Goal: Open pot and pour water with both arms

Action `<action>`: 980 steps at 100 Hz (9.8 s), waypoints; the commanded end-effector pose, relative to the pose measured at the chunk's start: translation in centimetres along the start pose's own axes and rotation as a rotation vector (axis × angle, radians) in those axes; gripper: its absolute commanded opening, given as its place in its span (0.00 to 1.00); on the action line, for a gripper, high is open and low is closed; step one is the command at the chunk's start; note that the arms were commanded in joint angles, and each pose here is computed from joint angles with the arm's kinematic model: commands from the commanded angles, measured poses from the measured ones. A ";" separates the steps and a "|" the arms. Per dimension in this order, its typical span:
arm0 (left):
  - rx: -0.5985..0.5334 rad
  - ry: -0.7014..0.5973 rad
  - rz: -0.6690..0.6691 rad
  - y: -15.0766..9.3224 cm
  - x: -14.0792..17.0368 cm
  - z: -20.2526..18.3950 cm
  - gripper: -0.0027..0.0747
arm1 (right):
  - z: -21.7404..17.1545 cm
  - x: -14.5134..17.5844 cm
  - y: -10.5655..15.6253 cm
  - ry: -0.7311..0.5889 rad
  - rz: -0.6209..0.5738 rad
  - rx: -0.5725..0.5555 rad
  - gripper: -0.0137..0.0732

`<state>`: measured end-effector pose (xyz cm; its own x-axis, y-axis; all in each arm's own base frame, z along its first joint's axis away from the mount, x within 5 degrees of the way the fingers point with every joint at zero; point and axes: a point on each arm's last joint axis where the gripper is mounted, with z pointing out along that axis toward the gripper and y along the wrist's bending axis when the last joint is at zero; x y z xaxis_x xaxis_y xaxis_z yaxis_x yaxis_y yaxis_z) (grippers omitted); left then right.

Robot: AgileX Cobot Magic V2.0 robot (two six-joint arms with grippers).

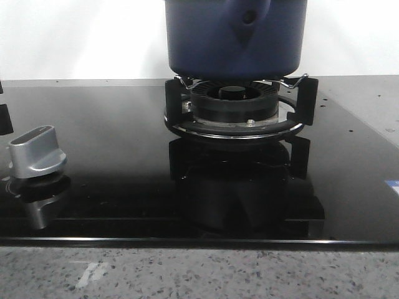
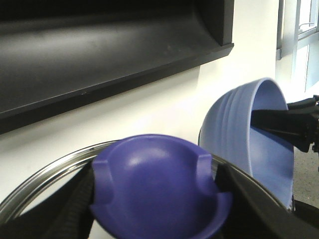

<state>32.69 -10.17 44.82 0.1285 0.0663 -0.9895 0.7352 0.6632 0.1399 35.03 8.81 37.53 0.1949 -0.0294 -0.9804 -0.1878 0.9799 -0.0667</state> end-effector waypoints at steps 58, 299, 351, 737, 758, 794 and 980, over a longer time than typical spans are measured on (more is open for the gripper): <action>-0.005 -0.121 -0.007 -0.9 -3.5 -1.4 0.48 | -1.1 -4.7 0.1 -0.271 -0.002 0.021 0.10; 0.212 -0.183 -0.058 -4.7 -4.3 0.0 0.48 | -9.2 -3.1 -15.2 0.995 0.323 0.312 0.10; 0.216 -0.183 -0.058 -4.9 -4.3 0.1 0.48 | -10.8 6.2 -17.1 1.241 0.423 0.375 0.10; -0.566 -0.121 0.010 -7.4 -2.4 -17.1 0.01 | -20.8 -9.2 -5.0 0.034 0.198 0.024 0.09; -0.539 -0.064 -0.042 -11.6 3.8 -19.9 0.01 | -24.2 -4.1 -2.2 0.110 0.217 -0.070 0.09; -0.507 -0.231 -0.263 -17.3 11.8 -24.2 0.01 | -28.9 2.3 0.4 0.152 0.191 -0.173 0.09; -0.807 -0.167 -0.320 -16.5 20.8 -26.4 0.01 | -29.0 3.1 0.4 0.176 0.200 -0.174 0.09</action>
<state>5.75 -0.19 20.80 0.0177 -0.2715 -0.9623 0.0368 0.9619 -0.2708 7.59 3.56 28.14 -0.0591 0.0908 -0.9941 -0.3810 0.9184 0.1065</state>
